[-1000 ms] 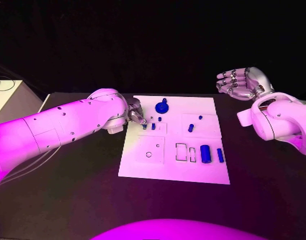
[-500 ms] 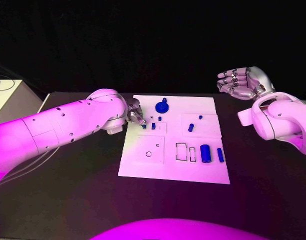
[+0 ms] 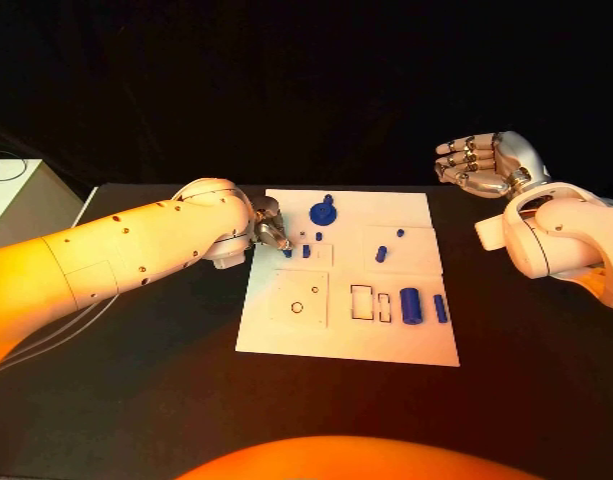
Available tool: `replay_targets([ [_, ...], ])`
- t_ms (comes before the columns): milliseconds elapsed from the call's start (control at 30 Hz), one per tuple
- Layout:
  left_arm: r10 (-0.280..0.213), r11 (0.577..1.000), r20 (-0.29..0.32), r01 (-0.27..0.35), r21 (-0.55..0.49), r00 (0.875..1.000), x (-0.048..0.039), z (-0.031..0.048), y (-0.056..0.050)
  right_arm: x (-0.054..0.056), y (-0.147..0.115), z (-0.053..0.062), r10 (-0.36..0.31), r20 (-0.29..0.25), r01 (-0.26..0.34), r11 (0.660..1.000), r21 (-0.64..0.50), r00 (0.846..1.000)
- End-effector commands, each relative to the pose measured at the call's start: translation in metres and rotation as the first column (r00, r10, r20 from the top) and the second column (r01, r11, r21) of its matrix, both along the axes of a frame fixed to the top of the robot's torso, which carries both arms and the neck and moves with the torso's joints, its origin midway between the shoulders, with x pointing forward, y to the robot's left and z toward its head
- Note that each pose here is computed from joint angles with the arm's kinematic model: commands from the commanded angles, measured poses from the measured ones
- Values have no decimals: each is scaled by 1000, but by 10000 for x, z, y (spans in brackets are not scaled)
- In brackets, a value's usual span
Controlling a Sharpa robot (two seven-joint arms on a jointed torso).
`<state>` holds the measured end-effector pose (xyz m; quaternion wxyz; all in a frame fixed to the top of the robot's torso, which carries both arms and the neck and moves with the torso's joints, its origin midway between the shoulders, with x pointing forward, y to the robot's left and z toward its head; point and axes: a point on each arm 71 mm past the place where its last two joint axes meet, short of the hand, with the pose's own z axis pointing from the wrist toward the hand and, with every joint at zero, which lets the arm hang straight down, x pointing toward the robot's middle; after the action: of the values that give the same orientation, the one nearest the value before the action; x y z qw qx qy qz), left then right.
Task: Assemble the parts on the task board
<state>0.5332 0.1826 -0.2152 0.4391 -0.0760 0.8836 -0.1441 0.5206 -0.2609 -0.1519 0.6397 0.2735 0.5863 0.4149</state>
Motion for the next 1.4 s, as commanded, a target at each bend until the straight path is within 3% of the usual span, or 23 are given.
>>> replay_targets([
  [33, -13, 1000, -3, 13, 13, 1000, -9, -16, -17, -1, -5, 11, -3, 12, 3, 1000, -1, 1000],
  [1400, -29, 999, -14, 29, 37, 999, -14, -29, -17, 5, 8, 5, 6, 5, -6, 1000, -1, 1000],
])
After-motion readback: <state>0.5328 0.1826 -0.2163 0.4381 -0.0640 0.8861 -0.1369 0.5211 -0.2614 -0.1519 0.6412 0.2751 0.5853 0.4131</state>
